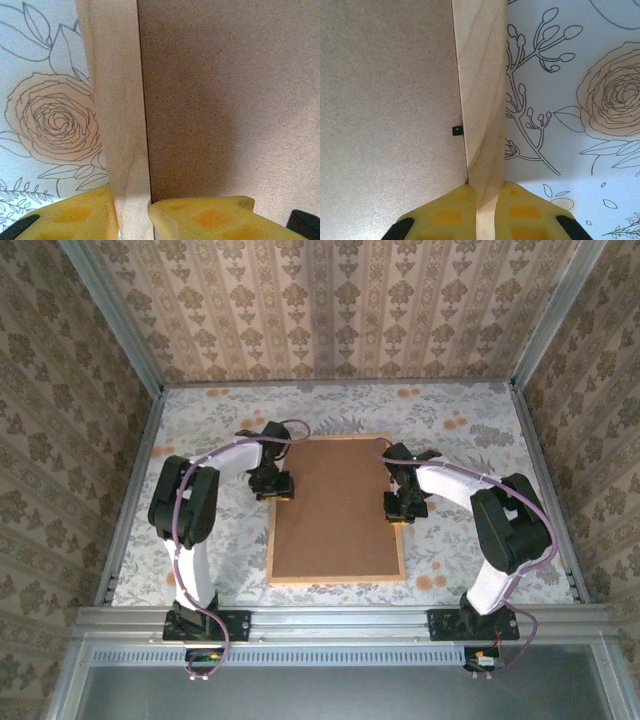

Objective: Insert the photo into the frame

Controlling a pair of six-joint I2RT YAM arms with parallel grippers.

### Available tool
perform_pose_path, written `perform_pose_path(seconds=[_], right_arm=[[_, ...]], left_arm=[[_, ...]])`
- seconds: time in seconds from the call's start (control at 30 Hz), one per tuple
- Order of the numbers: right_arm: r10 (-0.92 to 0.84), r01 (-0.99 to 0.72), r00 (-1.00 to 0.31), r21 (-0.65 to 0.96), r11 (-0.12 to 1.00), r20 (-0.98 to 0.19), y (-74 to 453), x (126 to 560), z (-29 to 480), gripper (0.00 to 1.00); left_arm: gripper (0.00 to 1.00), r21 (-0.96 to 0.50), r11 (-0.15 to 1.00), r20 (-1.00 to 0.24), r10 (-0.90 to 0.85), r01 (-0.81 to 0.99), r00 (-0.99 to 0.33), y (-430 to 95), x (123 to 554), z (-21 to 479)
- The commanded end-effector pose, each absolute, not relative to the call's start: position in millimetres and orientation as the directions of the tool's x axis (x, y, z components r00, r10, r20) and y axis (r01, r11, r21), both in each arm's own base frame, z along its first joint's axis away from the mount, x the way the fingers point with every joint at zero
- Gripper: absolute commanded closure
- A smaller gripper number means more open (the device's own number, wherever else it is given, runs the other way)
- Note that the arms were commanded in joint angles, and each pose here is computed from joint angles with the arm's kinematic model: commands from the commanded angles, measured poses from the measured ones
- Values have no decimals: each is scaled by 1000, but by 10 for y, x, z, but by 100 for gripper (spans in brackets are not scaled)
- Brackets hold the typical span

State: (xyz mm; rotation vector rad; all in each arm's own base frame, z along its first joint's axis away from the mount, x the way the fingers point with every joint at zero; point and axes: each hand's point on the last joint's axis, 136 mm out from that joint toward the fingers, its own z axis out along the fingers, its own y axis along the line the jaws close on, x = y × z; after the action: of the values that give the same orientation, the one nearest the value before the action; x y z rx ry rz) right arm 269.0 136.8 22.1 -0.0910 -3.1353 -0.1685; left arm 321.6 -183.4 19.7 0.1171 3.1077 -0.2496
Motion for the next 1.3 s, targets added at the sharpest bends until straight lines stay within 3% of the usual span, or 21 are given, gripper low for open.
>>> perform_pose_path(seconds=[0.0,0.17,0.33,0.67,0.9,1.07,1.27], right_arm=[[25,31,-999,159,987,42,1594,2629,56,90],[23,30,-999,159,987,43,1596,2621,55,90],[17,24,-999,154,988,46,1589,2618,60,90],[13,18,-999,148,989,37,1577,2628,101,90],[15,19,-999,147,989,31,1569,2625,122,90],[15,20,-999,145,989,37,1564,2612,104,90],[22,26,-999,126,992,35,1518,2599,103,91]], left_arm=[[52,-416,902,-57,102,116,-993,-2423,3287,68],[51,-451,888,-64,72,93,-995,-2412,3307,122],[50,-299,936,-83,170,187,-982,-2227,3264,102],[45,-236,921,-99,294,309,-951,-2205,3187,149],[47,-268,935,-62,222,230,-973,-2194,3223,95],[48,-314,928,-101,179,202,-979,-2232,3311,246],[43,-403,904,-131,93,139,-987,-2174,3429,480]])
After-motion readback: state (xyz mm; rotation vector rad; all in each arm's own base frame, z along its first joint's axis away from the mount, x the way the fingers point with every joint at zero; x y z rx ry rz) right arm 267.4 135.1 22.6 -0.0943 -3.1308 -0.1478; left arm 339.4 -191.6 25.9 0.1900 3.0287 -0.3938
